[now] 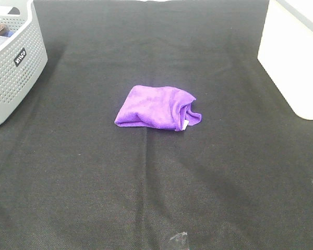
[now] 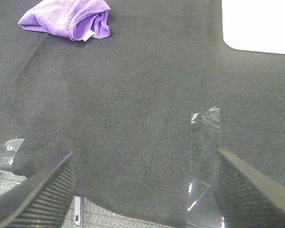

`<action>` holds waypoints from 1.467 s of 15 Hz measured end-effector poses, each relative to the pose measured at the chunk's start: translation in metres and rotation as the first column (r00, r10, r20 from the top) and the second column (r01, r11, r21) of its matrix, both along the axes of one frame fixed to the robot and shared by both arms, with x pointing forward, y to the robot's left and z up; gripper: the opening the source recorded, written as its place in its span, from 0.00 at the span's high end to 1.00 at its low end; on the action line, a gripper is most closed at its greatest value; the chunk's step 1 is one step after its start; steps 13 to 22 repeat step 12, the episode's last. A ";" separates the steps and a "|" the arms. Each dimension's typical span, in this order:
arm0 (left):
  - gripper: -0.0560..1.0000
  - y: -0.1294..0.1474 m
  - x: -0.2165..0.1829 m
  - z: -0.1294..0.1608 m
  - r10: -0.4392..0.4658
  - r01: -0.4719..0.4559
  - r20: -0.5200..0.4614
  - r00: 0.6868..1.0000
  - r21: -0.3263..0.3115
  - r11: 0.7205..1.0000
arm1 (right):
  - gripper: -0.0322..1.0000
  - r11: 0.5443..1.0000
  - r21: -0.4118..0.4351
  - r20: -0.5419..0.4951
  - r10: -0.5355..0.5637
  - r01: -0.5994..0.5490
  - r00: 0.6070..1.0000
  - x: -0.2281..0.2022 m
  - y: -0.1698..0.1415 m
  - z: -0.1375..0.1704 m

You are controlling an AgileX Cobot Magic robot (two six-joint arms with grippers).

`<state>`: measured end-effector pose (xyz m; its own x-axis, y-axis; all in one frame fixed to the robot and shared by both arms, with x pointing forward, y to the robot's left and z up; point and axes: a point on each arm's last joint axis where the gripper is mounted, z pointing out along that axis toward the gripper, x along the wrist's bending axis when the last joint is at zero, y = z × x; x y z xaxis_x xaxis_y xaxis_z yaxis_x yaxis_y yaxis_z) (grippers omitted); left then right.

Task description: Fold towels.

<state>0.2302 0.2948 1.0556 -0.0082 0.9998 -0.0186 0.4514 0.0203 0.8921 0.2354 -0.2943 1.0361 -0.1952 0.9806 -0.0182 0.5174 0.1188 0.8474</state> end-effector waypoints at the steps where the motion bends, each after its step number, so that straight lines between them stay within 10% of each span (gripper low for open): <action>1: 0.34 0.000 0.000 0.000 0.000 0.000 0.000 1.000 0.000 1.000 | 0.25 1.000 0.000 0.000 0.000 0.000 1.000 0.000 0.000 0.000; 6: 0.03 0.000 0.000 0.000 0.003 -0.003 0.000 1.000 0.005 1.000 | 0.25 1.000 0.000 0.000 0.000 0.000 1.000 0.000 0.000 0.000; 22: 0.01 0.000 0.000 0.000 0.005 -0.005 0.000 1.000 0.001 1.000 | 0.25 1.000 0.000 0.000 0.000 0.000 1.000 0.000 0.000 0.000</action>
